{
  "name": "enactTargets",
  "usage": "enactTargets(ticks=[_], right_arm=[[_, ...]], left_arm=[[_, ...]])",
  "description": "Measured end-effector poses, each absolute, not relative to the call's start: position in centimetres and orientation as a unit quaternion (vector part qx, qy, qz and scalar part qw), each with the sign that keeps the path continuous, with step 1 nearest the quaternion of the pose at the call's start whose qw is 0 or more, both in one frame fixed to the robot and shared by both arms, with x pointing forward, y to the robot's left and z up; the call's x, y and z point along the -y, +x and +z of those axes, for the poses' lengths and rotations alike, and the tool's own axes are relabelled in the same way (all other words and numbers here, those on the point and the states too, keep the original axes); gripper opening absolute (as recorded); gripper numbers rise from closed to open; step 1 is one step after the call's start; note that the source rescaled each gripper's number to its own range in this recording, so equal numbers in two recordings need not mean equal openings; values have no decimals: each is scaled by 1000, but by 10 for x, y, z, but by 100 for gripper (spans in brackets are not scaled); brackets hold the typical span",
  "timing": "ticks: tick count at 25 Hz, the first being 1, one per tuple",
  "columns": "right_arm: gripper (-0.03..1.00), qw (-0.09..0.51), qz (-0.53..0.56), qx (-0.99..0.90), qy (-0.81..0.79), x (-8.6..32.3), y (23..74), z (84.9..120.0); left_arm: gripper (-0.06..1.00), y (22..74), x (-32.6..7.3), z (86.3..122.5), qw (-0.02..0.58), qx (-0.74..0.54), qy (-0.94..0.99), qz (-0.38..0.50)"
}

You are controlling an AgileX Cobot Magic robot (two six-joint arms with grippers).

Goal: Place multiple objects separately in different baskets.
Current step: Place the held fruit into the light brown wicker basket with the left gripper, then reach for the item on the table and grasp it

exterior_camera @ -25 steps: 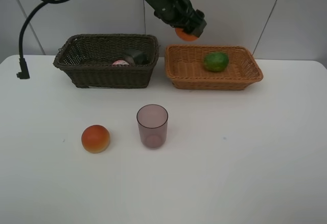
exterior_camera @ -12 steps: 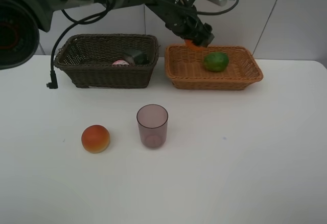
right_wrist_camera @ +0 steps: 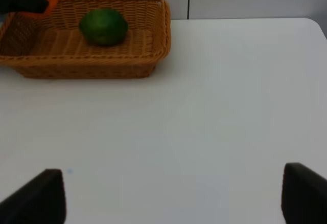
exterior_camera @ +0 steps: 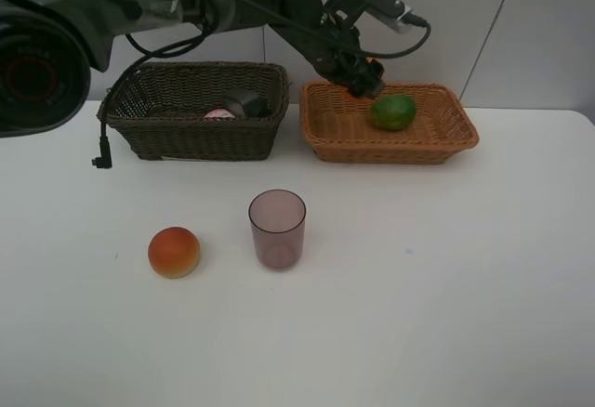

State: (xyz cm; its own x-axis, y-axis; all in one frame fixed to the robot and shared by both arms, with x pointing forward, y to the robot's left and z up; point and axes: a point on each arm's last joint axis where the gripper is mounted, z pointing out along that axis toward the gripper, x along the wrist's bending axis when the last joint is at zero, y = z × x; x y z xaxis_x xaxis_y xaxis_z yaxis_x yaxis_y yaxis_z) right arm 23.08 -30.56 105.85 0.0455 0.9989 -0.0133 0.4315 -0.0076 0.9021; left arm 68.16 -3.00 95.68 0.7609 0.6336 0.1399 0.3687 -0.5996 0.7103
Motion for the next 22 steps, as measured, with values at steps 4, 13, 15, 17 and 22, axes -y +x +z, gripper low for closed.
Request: enactTargets(ticks=[4, 13, 15, 17, 22], right_arm=[[94, 389, 364, -587, 609, 306, 231, 1058], [94, 389, 364, -587, 609, 306, 231, 1058], [94, 389, 364, -587, 609, 306, 231, 1058], [94, 389, 364, -587, 609, 306, 231, 1058], [94, 389, 364, -587, 609, 306, 231, 1058]], left_arm=[[93, 683, 31, 957, 348, -286, 871, 198], [98, 682, 32, 957, 360, -299, 864, 187], [99, 682, 32, 958, 362, -299, 863, 187], [100, 683, 31, 958, 362, -304, 861, 186], [100, 684, 28, 957, 363, -323, 856, 177]])
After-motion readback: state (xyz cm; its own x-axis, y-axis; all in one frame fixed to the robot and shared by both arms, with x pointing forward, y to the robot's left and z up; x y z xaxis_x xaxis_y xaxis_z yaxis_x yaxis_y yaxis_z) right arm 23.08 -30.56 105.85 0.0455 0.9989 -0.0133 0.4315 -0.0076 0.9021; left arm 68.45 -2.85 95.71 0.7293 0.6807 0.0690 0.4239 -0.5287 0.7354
